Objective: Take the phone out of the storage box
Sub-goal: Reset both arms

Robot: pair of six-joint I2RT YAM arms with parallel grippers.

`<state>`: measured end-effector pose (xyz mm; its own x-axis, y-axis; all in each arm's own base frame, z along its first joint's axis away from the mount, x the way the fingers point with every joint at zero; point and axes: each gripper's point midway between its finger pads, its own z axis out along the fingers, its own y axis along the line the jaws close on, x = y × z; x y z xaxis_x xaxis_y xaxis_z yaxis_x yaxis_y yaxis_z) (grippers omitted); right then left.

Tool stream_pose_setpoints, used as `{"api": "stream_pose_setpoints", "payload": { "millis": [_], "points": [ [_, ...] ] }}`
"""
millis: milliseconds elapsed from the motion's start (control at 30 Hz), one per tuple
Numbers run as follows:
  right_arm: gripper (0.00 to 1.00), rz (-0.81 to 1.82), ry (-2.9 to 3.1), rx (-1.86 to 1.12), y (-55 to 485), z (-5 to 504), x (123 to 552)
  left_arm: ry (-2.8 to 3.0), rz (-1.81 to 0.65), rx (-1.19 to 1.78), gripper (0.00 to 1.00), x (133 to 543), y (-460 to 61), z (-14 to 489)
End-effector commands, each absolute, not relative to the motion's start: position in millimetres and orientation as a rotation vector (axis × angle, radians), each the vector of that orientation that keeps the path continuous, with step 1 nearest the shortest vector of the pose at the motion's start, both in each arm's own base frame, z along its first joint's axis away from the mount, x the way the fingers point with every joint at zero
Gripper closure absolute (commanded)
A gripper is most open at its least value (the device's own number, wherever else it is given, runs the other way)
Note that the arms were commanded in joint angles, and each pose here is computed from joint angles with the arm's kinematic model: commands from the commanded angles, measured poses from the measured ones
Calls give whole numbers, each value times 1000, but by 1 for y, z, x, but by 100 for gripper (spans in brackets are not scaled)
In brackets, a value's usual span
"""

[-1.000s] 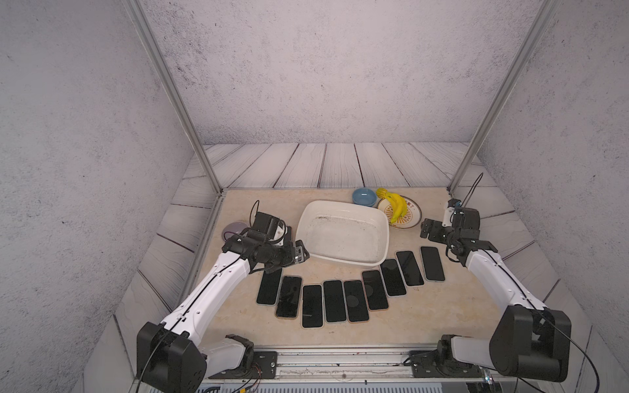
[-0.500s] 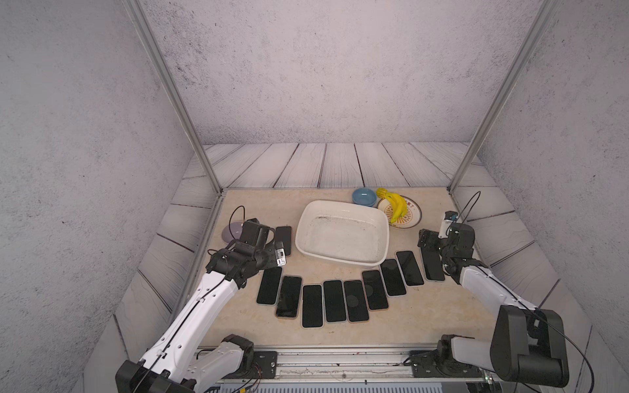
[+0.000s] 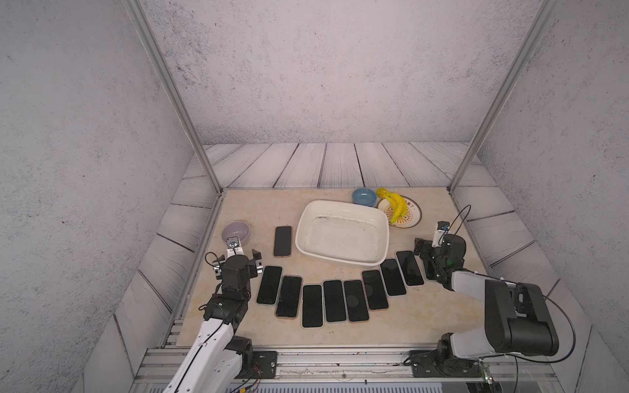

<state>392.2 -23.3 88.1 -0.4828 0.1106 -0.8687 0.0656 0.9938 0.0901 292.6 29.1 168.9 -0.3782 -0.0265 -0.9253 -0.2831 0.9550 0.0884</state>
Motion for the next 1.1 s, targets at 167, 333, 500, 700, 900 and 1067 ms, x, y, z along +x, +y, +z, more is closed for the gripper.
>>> {"api": "stream_pose_setpoints", "payload": {
  "millis": [167,333,500,700,900,1067],
  "points": [
    [5,105,2000,-7,-6,97,399,1938,258,-195,2,351,33,143],
    [5,90,1981,-13,-5,95,397,1968,302,-202,2,368,39,120],
    [6,73,1991,-2,-7,88,398,1983,305,-130,1,381,34,118],
    [0,49,2006,-3,-6,86,400,1969,216,-64,1,395,18,105],
    [0,38,2011,1,-7,86,401,1963,169,-41,1,400,15,91],
    [0,28,2017,1,-6,85,401,1994,147,-86,1,402,24,89]
  ]
}}
